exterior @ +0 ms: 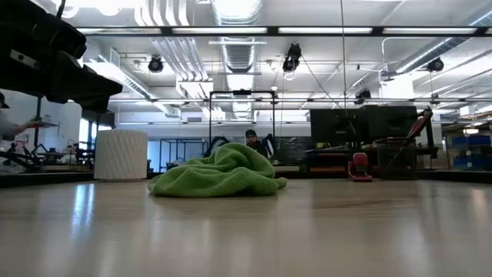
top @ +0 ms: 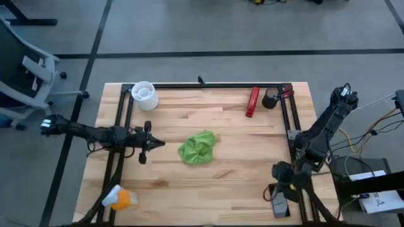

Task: Apply microfiber cloth
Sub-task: Spray the front and back of the cellphone using the cleaning bottle

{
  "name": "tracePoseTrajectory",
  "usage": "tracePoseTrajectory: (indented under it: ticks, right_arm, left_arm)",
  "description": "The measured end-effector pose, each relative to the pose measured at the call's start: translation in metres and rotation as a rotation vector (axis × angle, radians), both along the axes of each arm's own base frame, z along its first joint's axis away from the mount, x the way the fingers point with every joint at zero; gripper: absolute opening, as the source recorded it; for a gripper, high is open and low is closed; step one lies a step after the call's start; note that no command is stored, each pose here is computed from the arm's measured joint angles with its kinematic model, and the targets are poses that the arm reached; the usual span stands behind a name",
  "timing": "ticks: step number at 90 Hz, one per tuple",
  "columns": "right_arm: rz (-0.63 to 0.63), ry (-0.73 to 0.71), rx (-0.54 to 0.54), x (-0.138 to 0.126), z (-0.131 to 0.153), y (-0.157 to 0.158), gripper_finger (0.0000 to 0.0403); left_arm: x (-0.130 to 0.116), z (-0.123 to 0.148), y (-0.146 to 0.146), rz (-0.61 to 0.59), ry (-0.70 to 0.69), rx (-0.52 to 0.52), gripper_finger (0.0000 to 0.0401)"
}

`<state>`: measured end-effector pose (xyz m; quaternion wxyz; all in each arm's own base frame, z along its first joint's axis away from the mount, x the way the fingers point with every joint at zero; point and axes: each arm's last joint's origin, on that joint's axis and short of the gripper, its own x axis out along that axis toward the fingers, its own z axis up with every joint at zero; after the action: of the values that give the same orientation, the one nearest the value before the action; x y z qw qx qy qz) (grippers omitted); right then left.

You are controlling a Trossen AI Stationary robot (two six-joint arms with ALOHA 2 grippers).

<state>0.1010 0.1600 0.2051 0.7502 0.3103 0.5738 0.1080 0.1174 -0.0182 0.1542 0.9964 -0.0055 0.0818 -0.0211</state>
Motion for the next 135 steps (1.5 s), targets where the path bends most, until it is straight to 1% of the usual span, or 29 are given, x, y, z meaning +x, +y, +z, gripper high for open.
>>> tracePoseTrajectory:
  ticks: [13,33,62,68,72,81,86,91,102,106,110,113,118,122,124,129,135]
  right_arm:
    - [-0.028,0.092,-0.049,-0.008,-0.015,0.011,0.0]
    - [-0.037,0.177,-0.131,-0.01,-0.036,0.027,0.0]
    - [-0.032,0.199,-0.201,-0.007,-0.051,0.033,0.0]
    - [-0.031,0.202,-0.232,-0.006,-0.054,0.031,0.0]
    - [-0.038,0.214,-0.255,-0.005,-0.056,0.029,0.0]
    - [-0.027,0.211,-0.28,0.0,-0.057,0.025,0.0]
    - [-0.024,0.204,-0.291,0.003,-0.057,0.022,0.0]
    - [-0.024,0.18,-0.305,0.008,-0.056,0.018,0.0]
    - [-0.024,0.114,-0.347,0.022,-0.054,0.007,0.0]
    - [-0.023,0.094,-0.362,0.028,-0.054,0.003,0.0]
    - [-0.019,0.077,-0.38,0.034,-0.053,-0.002,0.0]
    - [-0.013,0.062,-0.396,0.039,-0.054,-0.007,0.0]
    - [-0.008,0.044,-0.423,0.048,-0.054,-0.015,0.0]
    - [-0.002,0.029,-0.447,0.056,-0.055,-0.023,0.0]
    - [0.003,0.025,-0.459,0.06,-0.056,-0.027,0.0]
    - [0.013,0.02,-0.489,0.069,-0.058,-0.038,0.0]
    - [0.03,0.015,-0.521,0.079,-0.058,-0.05,0.0]
  left_arm:
    - [0.0,0.0,0.0,0.0,0.0,0.0,0.0004]
    - [0.0,0.0,0.0,0.0,0.0,0.0,0.0005]
    - [0.0,0.0,0.0,0.0,0.0,0.0,0.0006]
    - [0.0,0.0,0.0,0.0,0.001,0.002,0.0005]
    - [0.0,0.0,0.0,-0.005,-0.003,0.053,0.0004]
    - [0.0,0.001,0.0,-0.031,-0.018,0.232,0.0002]
    - [0.0,0.001,0.0,-0.042,-0.021,0.303,0.0002]
    - [0.0,0.001,0.0,-0.047,-0.023,0.33,0.0002]
    - [0.0,0.003,0.0,-0.042,-0.045,0.328,0.0002]
    - [0.001,0.005,0.0,-0.038,-0.069,0.3,0.0002]
    - [0.001,0.008,0.0,-0.034,-0.095,0.216,0.0002]
    - [0.001,0.011,-0.001,-0.031,-0.117,0.111,0.0002]
    - [0.001,0.015,-0.001,-0.017,-0.147,-0.112,0.0002]
    - [0.001,0.019,0.0,0.012,-0.18,-0.24,0.0002]
    - [0.001,0.021,0.001,0.033,-0.204,-0.275,0.0002]
    - [0.001,0.026,0.002,0.079,-0.258,-0.319,0.0002]
    - [0.0,0.031,0.002,0.08,-0.315,-0.346,0.0002]
